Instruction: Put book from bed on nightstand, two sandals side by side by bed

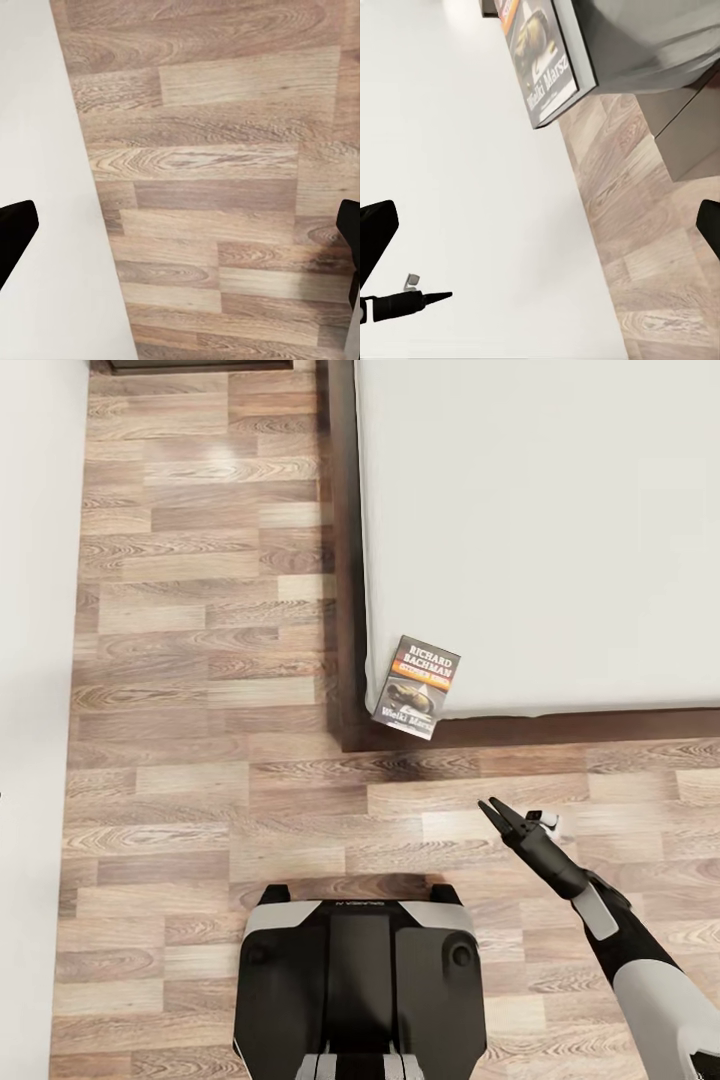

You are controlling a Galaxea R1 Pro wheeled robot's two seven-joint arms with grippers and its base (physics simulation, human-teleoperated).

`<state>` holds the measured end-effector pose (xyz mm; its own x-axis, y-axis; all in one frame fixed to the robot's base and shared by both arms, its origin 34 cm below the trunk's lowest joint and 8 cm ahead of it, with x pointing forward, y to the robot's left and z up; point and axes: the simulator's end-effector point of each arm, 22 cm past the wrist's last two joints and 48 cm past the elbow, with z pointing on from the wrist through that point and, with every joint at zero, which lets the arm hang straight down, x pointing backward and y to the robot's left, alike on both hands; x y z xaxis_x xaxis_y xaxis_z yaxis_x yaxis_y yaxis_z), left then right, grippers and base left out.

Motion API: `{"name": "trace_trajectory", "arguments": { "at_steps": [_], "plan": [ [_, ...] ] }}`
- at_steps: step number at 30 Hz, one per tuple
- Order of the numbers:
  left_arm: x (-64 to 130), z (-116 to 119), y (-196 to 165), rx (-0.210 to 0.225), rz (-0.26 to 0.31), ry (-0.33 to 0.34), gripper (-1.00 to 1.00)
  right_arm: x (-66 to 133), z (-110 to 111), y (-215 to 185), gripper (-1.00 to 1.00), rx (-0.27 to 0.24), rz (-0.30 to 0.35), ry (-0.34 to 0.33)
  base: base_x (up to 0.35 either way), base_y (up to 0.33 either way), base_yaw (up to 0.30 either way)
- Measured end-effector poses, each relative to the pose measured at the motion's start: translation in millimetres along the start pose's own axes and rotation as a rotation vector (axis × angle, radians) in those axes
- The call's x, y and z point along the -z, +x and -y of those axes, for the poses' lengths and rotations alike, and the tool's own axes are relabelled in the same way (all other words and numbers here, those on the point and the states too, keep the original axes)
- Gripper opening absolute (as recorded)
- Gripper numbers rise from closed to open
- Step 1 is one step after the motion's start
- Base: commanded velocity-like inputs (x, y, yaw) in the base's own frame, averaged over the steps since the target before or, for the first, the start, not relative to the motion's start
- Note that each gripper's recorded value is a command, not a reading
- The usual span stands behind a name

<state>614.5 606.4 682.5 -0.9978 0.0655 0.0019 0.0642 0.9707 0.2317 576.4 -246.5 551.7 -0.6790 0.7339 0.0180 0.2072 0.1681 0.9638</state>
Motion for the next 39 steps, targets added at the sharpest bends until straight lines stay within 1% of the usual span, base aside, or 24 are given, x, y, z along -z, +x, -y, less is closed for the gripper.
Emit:
{"name": "trace_trajectory", "arguments": {
  "at_steps": [8,12,13,16,19,25,39],
  "plan": [
    [-8.7,1.1,-1.6,-0.002,-0.001,-0.004,1.00,-22.9,1.9,-0.8,1.00,0.017,-0.041,-0.022,0.000,0.000,0.000],
    [-13.5,2.1,-1.9,-0.001,-0.002,-0.004,1.00,-39.5,7.9,-3.0,1.00,0.033,-0.060,-0.008,0.000,0.000,0.000],
    [-14.6,2.3,-2.1,-0.001,-0.002,-0.004,1.00,-40.1,9.0,-3.2,1.00,0.033,-0.060,-0.007,0.000,0.000,0.000],
    [-18.2,3.3,-2.5,-0.002,-0.002,-0.004,1.00,-53.1,12.9,-2.1,1.00,0.041,-0.074,0.000,0.000,0.000,0.000],
    [-21.7,4.1,-2.9,-0.002,-0.003,-0.004,1.00,-60.4,15.8,-0.7,1.00,0.043,-0.081,0.000,0.000,0.000,0.000],
    [-29.0,5.8,-3.9,-0.002,-0.003,-0.004,1.00,-69.8,21.9,0.4,1.00,0.046,-0.089,-0.001,0.000,0.000,0.000],
    [-29.3,6.1,-3.4,-0.002,-0.004,-0.004,1.00,-76.2,20.2,-0.3,1.00,0.051,-0.093,-0.004,0.000,0.000,0.000]
  ]
}}
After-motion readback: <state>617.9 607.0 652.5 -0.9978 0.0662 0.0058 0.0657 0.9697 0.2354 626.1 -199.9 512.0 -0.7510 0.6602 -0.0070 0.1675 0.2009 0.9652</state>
